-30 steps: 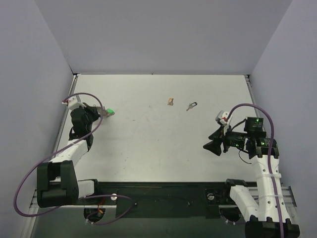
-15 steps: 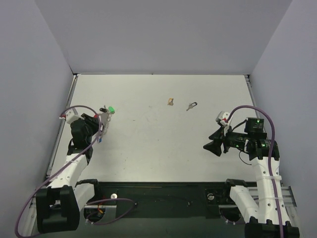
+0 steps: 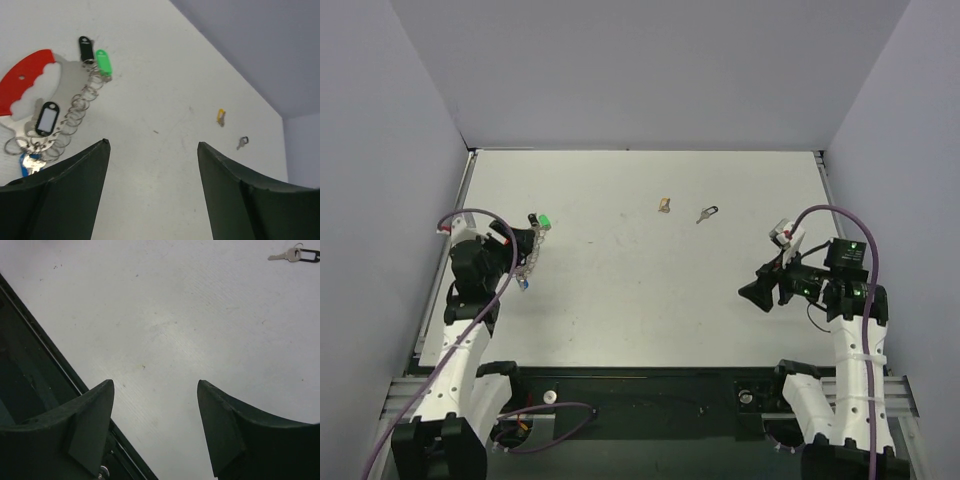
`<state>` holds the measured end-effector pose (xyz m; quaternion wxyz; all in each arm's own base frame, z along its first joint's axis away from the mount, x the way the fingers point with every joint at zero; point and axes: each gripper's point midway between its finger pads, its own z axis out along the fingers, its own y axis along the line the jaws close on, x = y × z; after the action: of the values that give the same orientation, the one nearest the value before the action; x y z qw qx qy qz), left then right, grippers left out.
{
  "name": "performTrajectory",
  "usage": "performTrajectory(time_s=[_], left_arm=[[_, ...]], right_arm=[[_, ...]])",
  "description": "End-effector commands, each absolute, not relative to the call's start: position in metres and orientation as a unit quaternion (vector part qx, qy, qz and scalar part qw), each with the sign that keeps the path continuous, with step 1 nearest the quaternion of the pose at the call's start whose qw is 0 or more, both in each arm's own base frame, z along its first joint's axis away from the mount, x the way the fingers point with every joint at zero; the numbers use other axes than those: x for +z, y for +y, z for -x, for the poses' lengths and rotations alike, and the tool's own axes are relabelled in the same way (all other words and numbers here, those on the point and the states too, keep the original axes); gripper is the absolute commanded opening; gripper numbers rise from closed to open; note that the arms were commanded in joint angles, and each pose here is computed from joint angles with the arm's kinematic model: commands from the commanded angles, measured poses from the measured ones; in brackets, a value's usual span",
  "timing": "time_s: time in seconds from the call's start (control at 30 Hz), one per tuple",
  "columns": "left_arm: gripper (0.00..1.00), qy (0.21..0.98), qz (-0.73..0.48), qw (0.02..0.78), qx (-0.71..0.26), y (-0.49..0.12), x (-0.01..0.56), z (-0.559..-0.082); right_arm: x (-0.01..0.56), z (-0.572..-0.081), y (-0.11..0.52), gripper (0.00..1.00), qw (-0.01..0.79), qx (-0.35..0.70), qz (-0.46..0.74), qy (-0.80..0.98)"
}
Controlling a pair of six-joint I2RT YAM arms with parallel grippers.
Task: Put the keys on the keyring
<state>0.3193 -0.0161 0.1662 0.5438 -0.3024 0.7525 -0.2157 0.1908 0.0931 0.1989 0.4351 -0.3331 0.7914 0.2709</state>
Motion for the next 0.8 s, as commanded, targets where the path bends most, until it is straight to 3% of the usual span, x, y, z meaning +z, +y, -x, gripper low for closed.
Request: performTrajectory(time_s=[0.0, 0.03, 0.07, 0.17, 0.43, 0.77], left_arm=[[0.81, 0.719, 0.200, 0.572, -0.339, -0.056, 0.255, -0.312], [0.81, 0.712, 0.177, 0.585, -0.346, -0.060, 0.270, -0.310], [0.82, 0.711, 0.148, 0.584, -0.363, -0.070, 0.280, -0.305], [0.82, 0.730, 0.108, 0.580, -0.344, -0.073, 0.297, -0.296], [0.84, 0.737, 0.062, 0.611, -0.283, -0.069, 0.317, -0.277], [0.84, 0.738, 0.019, 0.610, -0.288, -0.086, 0.322, -0.263]], right_arm=[[0.219, -0.204, 0.076, 0.66, 0.444, 0.256, 0.255, 0.820], [0.225, -0.208, 0.070, 0.70, 0.450, 0.248, 0.238, 0.824], [0.229, -0.210, 0.066, 0.84, 0.450, 0.243, 0.216, 0.832], [0.255, -0.221, 0.044, 0.84, 0.482, 0.194, 0.155, 0.840], [0.307, -0.248, -0.049, 0.86, 0.599, 0.039, -0.206, 0.773], [0.321, -0.236, -0.056, 0.86, 0.616, 0.026, -0.235, 0.751]])
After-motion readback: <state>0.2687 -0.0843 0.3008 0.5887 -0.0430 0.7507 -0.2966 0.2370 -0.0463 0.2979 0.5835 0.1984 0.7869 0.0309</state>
